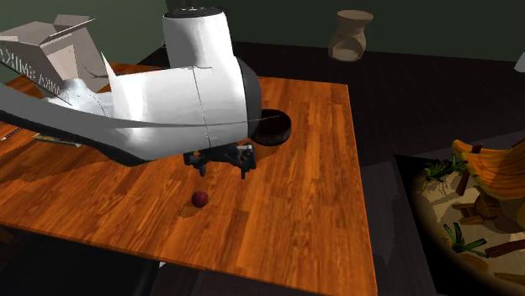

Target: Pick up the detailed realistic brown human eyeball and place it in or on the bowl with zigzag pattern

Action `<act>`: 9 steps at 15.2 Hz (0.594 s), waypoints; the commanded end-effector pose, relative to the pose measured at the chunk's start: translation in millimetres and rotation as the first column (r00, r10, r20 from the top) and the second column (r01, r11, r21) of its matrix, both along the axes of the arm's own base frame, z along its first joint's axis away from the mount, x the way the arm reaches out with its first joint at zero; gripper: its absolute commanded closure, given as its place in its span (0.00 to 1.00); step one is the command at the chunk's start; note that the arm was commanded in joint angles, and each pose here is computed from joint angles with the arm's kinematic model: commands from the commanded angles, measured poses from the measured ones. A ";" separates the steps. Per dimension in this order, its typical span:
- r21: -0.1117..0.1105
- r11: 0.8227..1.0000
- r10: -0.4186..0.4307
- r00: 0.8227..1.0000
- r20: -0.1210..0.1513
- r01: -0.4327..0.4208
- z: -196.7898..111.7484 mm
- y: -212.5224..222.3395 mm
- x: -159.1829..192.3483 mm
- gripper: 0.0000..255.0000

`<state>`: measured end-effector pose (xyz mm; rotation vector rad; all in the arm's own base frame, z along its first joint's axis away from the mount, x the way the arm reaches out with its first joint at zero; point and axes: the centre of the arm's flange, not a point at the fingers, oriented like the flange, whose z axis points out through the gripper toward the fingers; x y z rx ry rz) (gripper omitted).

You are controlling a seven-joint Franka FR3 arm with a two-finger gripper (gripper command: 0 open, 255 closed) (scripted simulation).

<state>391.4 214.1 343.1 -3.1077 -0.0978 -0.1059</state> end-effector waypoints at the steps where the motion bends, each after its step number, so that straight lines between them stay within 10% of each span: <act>1: -0.002 1.000 0.017 1.000 0.001 -0.017 -20.7 16.5 4.5 0.00; 9: -0.018 0.996 0.086 0.996 0.000 -0.086 -101.5 85.5 14.2 0.00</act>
